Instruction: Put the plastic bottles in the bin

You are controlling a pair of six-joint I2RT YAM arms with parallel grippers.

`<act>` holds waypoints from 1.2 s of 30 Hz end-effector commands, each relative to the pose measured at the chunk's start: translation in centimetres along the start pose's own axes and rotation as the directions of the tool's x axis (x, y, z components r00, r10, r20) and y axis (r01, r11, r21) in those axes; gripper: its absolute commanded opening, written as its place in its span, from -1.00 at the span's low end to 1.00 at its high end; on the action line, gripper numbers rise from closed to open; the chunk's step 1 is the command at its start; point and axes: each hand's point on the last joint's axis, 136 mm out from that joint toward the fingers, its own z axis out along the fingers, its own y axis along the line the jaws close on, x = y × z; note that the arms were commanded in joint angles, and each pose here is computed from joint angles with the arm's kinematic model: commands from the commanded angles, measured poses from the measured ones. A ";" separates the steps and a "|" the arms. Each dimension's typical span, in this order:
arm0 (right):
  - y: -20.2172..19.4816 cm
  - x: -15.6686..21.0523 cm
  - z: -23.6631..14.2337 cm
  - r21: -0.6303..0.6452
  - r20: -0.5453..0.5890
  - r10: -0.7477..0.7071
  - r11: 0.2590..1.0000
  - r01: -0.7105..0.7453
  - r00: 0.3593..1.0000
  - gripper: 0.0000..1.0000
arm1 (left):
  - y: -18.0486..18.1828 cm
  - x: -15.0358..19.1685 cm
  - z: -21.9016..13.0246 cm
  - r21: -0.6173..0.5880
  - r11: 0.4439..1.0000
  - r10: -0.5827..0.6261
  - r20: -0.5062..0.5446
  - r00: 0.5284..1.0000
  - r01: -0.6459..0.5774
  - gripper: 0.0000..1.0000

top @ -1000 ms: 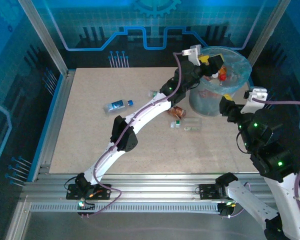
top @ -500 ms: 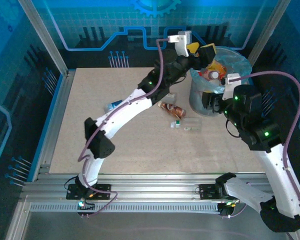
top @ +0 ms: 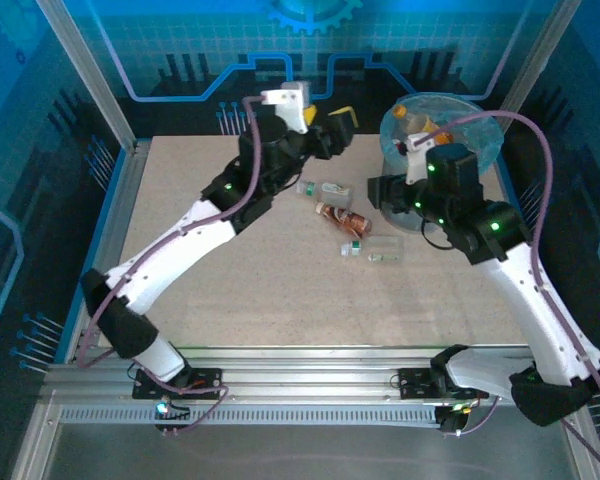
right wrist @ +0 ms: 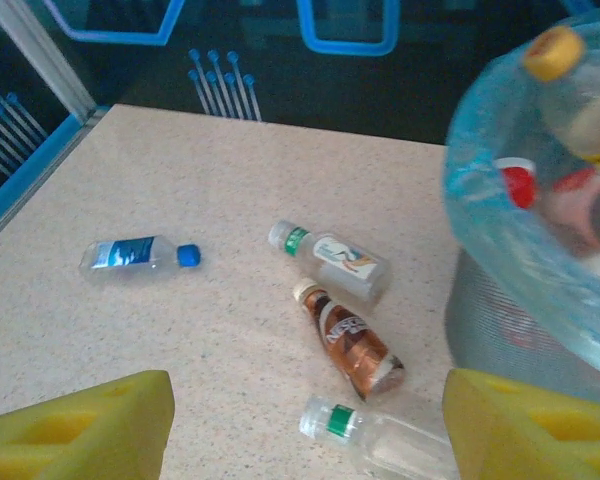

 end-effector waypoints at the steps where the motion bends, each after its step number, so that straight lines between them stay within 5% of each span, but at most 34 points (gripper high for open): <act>1: 2.9 -1.4 1.0 -0.081 0.005 -0.055 0.995 0.055 0.998 0.44 | 3.3 -2.1 -3.5 -0.099 0.995 -0.006 0.033 0.999 0.009 0.69; 6: 7.1 -0.4 4.5 -0.233 -0.084 -0.241 0.948 0.217 0.967 0.47 | 7.9 -2.0 -7.8 -0.200 0.980 -0.005 0.009 1.000 0.006 0.70; 12: 9.8 3.7 8.4 -0.441 -0.165 -0.536 0.791 0.424 0.828 0.48 | 12.2 -0.5 -13.4 -0.312 0.946 0.063 -0.083 0.995 -0.086 0.72; 24: 7.0 16.4 13.5 -0.664 -0.106 -0.925 0.338 0.667 0.364 0.55 | 16.0 7.7 -21.1 -0.303 0.915 0.178 -0.288 0.941 -0.266 0.95; 30: 2.8 20.3 15.2 -0.684 -0.238 -0.948 0.318 0.657 0.211 0.47 | 15.4 12.2 -22.6 -0.141 0.936 0.255 -0.363 0.896 -0.324 0.98; 36: 1.2 22.4 16.9 -0.692 -0.273 -0.944 0.325 0.645 0.183 0.43 | 14.1 16.4 -23.2 0.071 0.916 0.384 -0.437 0.813 -0.394 0.98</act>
